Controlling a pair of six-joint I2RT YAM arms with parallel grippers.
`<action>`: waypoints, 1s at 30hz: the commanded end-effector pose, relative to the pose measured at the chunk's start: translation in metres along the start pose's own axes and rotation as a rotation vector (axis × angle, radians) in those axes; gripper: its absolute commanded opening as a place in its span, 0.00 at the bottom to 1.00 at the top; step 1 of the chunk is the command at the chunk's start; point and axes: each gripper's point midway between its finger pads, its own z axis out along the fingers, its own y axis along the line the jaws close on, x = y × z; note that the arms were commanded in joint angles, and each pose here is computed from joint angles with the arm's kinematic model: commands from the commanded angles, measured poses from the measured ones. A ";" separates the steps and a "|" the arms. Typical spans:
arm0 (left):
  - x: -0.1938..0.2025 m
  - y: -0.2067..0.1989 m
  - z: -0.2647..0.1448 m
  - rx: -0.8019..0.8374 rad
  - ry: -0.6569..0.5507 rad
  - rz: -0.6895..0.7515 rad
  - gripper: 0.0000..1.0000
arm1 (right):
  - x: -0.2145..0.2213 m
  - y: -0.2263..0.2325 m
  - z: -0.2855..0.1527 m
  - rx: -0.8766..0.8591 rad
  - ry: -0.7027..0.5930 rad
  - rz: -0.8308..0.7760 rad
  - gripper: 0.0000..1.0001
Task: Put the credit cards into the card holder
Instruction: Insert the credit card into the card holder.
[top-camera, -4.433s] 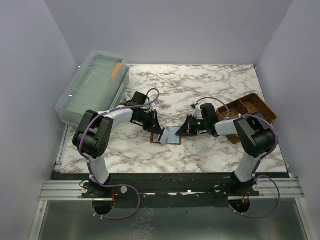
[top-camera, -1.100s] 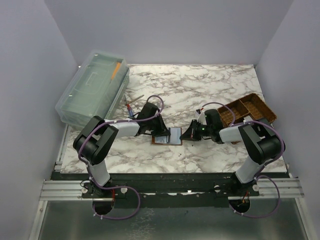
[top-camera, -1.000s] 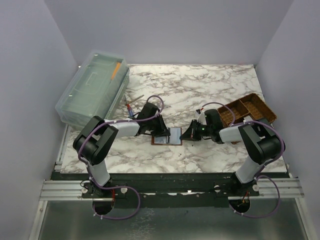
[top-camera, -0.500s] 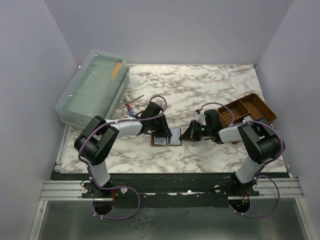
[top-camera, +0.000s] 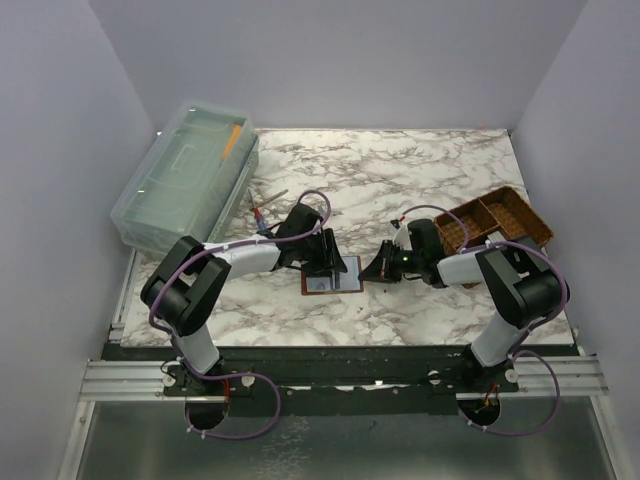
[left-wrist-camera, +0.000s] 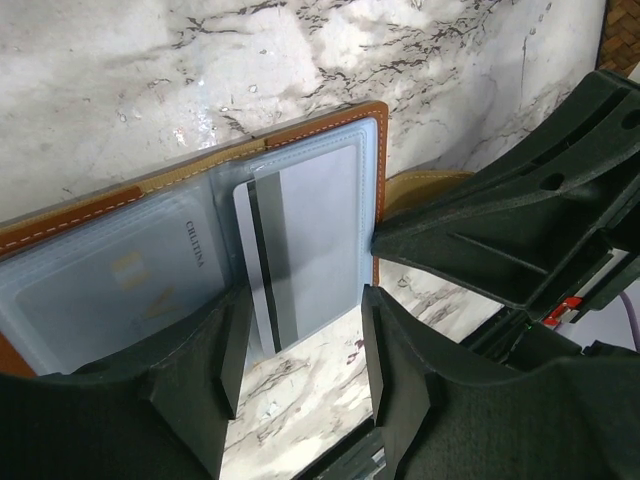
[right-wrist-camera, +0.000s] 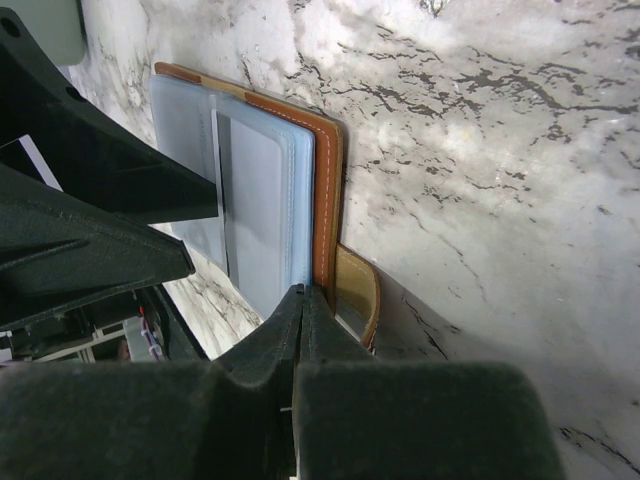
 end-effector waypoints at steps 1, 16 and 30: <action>0.007 0.000 0.005 0.015 0.056 -0.003 0.54 | 0.004 -0.003 0.001 0.017 0.018 -0.011 0.00; 0.008 -0.004 -0.015 0.005 0.040 0.033 0.55 | -0.002 0.003 -0.006 0.038 -0.002 -0.028 0.03; 0.009 -0.005 -0.007 0.019 0.069 0.032 0.16 | -0.013 0.033 -0.016 -0.047 -0.041 -0.033 0.37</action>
